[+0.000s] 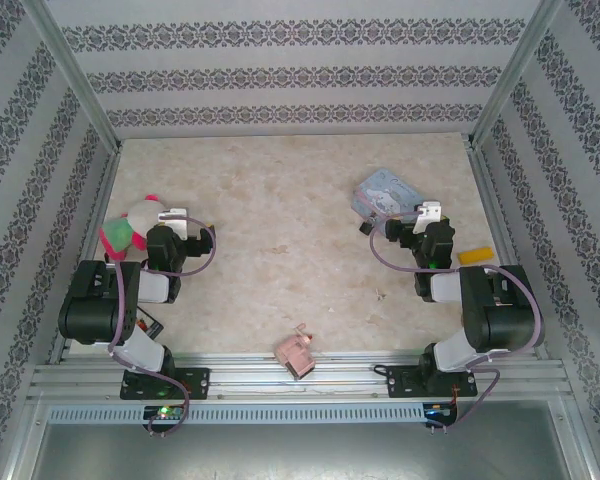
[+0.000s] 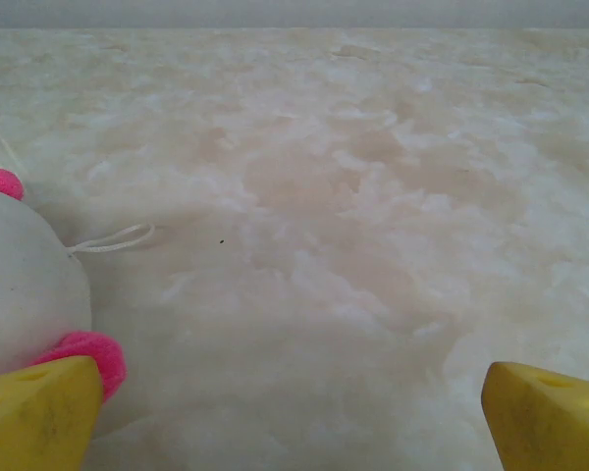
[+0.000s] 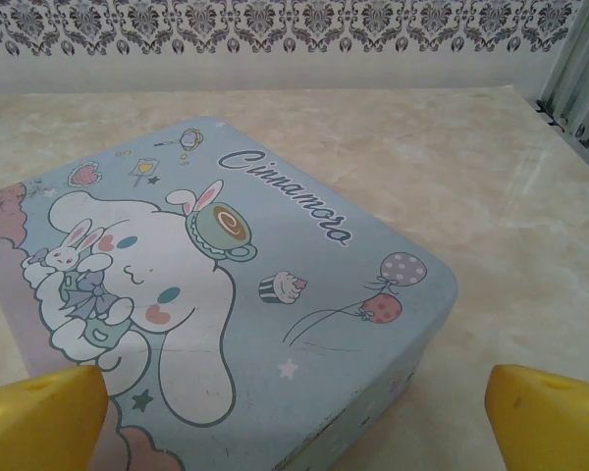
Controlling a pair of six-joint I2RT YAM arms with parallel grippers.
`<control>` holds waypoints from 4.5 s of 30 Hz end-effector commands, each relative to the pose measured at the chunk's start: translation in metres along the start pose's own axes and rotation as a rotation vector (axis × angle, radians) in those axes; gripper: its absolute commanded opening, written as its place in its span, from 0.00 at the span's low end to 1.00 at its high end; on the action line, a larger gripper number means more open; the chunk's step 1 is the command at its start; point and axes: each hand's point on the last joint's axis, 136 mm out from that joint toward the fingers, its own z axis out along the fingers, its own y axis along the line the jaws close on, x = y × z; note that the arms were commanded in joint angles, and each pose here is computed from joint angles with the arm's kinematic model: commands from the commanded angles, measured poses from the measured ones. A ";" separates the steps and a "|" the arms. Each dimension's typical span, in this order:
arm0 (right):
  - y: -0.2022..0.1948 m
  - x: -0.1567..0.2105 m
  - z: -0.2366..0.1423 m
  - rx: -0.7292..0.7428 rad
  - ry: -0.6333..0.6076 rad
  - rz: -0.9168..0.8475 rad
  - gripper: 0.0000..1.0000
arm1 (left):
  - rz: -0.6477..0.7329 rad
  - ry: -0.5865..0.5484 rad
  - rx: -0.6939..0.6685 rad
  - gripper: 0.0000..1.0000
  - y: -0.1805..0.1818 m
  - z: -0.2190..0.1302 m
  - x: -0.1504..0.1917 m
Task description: Unlock the padlock with the key
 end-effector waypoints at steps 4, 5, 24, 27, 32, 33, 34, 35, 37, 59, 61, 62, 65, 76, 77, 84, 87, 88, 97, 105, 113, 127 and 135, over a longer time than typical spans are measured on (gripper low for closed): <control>0.003 -0.006 0.003 -0.002 -0.014 0.000 0.98 | 0.013 -0.039 0.004 0.99 0.001 0.002 -0.012; 0.003 -0.006 0.003 -0.002 -0.015 -0.001 0.98 | 0.013 -0.039 0.004 0.99 0.001 0.002 -0.012; 0.003 -0.007 0.003 -0.002 -0.015 0.001 0.98 | 0.014 -0.039 0.005 0.99 0.001 0.002 -0.012; 0.003 -0.007 0.003 -0.002 -0.015 0.000 0.98 | 0.013 -0.040 0.004 0.99 0.001 0.002 -0.012; 0.003 -0.007 0.003 -0.002 -0.015 0.000 0.98 | 0.013 -0.039 0.006 0.99 0.001 0.002 -0.012; 0.003 -0.007 0.003 -0.001 -0.016 0.000 0.98 | 0.013 -0.039 0.006 0.99 0.001 0.002 -0.012; 0.001 -0.008 0.003 0.008 -0.015 0.002 0.98 | 0.013 -0.040 0.006 0.99 0.001 0.002 -0.012; -0.001 -0.009 0.003 0.024 -0.012 0.010 0.98 | 0.012 -0.041 0.001 0.99 0.002 0.002 -0.012; -0.003 -0.010 0.003 0.036 -0.007 0.014 0.98 | 0.004 -0.050 -0.018 0.99 0.005 0.000 -0.013; -0.041 -0.043 -0.029 0.307 0.199 0.265 0.98 | -0.135 -0.083 -0.118 0.99 0.019 -0.046 -0.083; -0.042 -0.043 -0.031 0.324 0.232 0.319 0.98 | -0.165 -0.082 -0.101 0.99 0.016 -0.047 -0.088; -0.040 -0.041 -0.030 0.323 0.249 0.345 0.98 | -0.185 -0.081 -0.094 0.99 0.014 -0.048 -0.091; -0.032 -0.035 -0.022 0.299 0.318 0.416 0.98 | -0.241 -0.075 -0.075 0.99 0.011 -0.048 -0.095; -0.014 -0.015 0.021 0.253 0.425 0.551 0.98 | -0.327 -0.051 -0.038 0.99 0.005 -0.040 -0.095; -0.013 -0.014 0.026 0.246 0.430 0.555 0.98 | -0.335 -0.050 -0.039 0.99 0.005 -0.039 -0.094; 0.003 -0.003 0.056 0.162 0.479 0.543 0.95 | -0.401 -0.036 0.039 0.99 -0.008 -0.026 -0.094; 0.017 0.002 0.066 0.105 0.501 0.529 0.92 | -0.427 -0.029 0.065 0.99 -0.013 -0.021 -0.094; 0.022 0.003 0.068 0.084 0.507 0.521 0.91 | -0.433 -0.030 0.068 0.99 -0.014 -0.020 -0.094; 0.085 0.009 0.081 -0.137 0.582 0.372 0.86 | -0.428 -0.002 0.061 0.99 -0.022 -0.012 -0.092; 0.134 0.023 0.085 -0.281 0.661 0.263 0.82 | -0.428 0.036 0.068 0.99 -0.052 0.012 -0.092; 0.180 0.028 0.081 -0.397 0.713 0.216 0.80 | -0.372 0.147 0.183 1.00 -0.138 0.063 -0.089; 0.239 0.029 0.062 -0.567 0.771 0.220 0.65 | -0.401 0.306 0.275 0.73 -0.181 0.094 -0.041; 0.257 0.027 0.046 -0.610 0.811 0.256 0.57 | -0.391 0.374 0.328 0.46 -0.191 0.058 -0.015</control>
